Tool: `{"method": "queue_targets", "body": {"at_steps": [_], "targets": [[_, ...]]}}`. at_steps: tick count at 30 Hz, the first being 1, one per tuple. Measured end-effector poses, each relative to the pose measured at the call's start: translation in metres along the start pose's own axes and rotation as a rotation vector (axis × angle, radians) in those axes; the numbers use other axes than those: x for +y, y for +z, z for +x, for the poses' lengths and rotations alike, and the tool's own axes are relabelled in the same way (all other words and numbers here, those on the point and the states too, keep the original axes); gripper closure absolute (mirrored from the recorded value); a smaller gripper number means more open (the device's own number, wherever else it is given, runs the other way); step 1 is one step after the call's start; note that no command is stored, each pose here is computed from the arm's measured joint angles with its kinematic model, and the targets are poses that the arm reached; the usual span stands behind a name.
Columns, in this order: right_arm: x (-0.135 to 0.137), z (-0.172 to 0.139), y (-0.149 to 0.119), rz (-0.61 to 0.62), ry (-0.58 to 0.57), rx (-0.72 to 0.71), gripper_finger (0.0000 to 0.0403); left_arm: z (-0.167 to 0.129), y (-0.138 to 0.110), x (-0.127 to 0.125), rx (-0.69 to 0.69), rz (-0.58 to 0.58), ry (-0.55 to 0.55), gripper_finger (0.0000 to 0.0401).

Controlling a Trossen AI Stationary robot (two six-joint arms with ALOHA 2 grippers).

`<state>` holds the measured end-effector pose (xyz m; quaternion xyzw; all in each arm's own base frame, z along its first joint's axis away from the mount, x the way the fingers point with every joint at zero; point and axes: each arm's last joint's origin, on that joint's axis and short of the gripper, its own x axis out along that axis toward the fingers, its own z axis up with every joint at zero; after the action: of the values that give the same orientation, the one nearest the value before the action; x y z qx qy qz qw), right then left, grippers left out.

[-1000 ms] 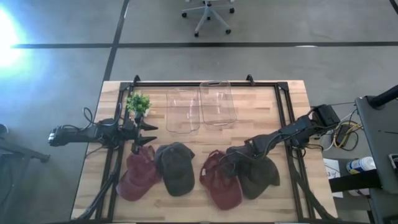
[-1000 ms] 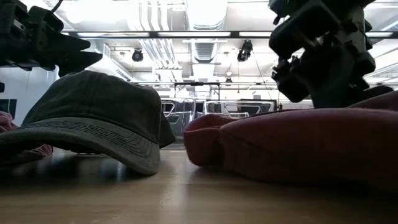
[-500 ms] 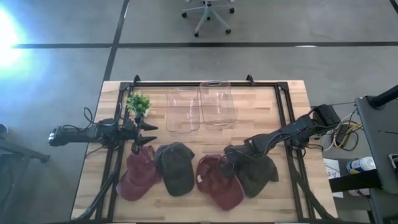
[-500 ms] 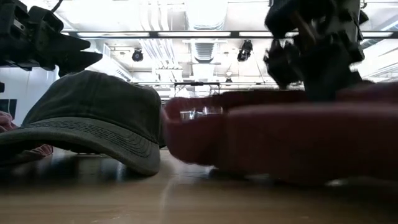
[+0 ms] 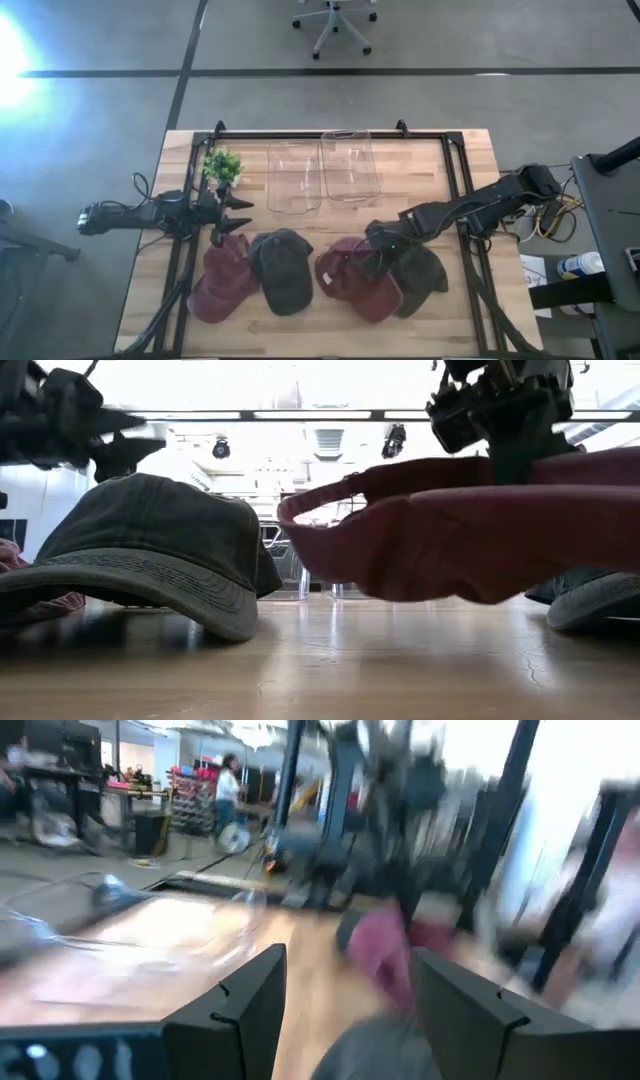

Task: Pick & Place hat
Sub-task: Put the right red cap into the right transparent bin

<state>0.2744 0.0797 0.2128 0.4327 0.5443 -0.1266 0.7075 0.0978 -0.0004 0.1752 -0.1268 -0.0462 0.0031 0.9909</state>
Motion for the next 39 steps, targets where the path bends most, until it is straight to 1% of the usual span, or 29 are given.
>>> {"method": "queue_targets", "body": {"at_steps": [2, 5, 7, 9, 14, 16, 17, 18, 20, 21, 22, 23, 25, 29, 32, 34, 36, 37, 39], "targets": [[-0.003, 0.005, 0.001, 0.011, -0.013, 0.004, 0.039, 0.0, 0.006, -0.002, -0.062, -0.159, -0.022, 0.0195], [-0.007, 0.008, 0.0, 0.027, -0.027, 0.008, 0.039, -0.001, 0.014, -0.003, -0.145, -0.344, -0.046, 0.0195], [-0.008, 0.01, 0.0, 0.034, -0.02, 0.005, 0.039, -0.002, 0.02, -0.004, -0.208, -0.49, -0.077, 0.0195], [-0.01, 0.011, -0.001, 0.035, -0.027, 0.008, 0.039, -0.003, 0.025, -0.004, -0.267, -0.622, -0.078, 0.0195], [-0.008, 0.011, -0.001, 0.033, -0.016, 0.003, 0.039, -0.009, 0.038, -0.001, -0.505, -0.76, 0.012, 0.0195], [-0.007, 0.011, 0.0, 0.024, -0.005, -0.001, 0.039, -0.007, 0.036, 0.0, -0.506, -0.817, 0.044, 0.0195], [-0.007, 0.011, 0.0, 0.015, 0.002, -0.007, 0.039, -0.005, 0.034, 0.001, -0.469, -0.836, 0.06, 0.0195], [-0.006, 0.011, 0.001, 0.008, 0.004, -0.012, 0.039, -0.002, 0.031, 0.001, -0.405, -0.86, 0.086, 0.0195], [-0.006, 0.01, 0.001, -0.003, 0.001, -0.024, 0.039, 0.005, 0.026, 0.001, -0.236, -0.903, 0.184, 0.0195], [-0.006, 0.01, 0.001, -0.011, 0.0, -0.028, 0.039, 0.008, 0.023, 0.002, -0.146, -0.906, 0.242, 0.0195], [-0.006, 0.01, 0.001, -0.022, 0.001, -0.031, 0.039, 0.012, 0.024, 0.001, -0.085, -0.894, 0.283, 0.0195], [-0.006, 0.009, 0.001, -0.032, 0.002, -0.032, 0.039, 0.017, 0.029, -0.001, -0.031, -0.874, 0.295, 0.0195], [-0.006, 0.009, 0.001, -0.048, 0.006, -0.034, 0.039, 0.03, 0.039, -0.006, 0.059, -0.817, 0.291, 0.0195], [-0.005, 0.008, 0.001, -0.075, 0.011, -0.033, 0.039, 0.066, 0.057, -0.014, 0.214, -0.705, 0.275, 0.0195], [-0.004, 0.008, 0.001, -0.085, 0.024, -0.038, 0.039, 0.098, 0.067, -0.02, 0.325, -0.598, 0.218, 0.0195], [-0.004, 0.008, 0.002, -0.091, 0.026, -0.043, 0.039, 0.12, 0.065, -0.024, 0.439, -0.54, 0.15, 0.0195], [-0.004, 0.008, 0.002, -0.092, 0.021, -0.05, 0.039, 0.139, 0.055, -0.025, 0.598, -0.524, 0.113, 0.0195], [-0.004, 0.008, 0.002, -0.095, 0.019, -0.055, 0.039, 0.147, 0.053, -0.026, 0.659, -0.511, 0.108, 0.0195], [-0.004, 0.007, 0.002, -0.098, 0.015, -0.071, 0.039, 0.162, 0.046, -0.025, 0.764, -0.456, 0.138, 0.0195]]}}
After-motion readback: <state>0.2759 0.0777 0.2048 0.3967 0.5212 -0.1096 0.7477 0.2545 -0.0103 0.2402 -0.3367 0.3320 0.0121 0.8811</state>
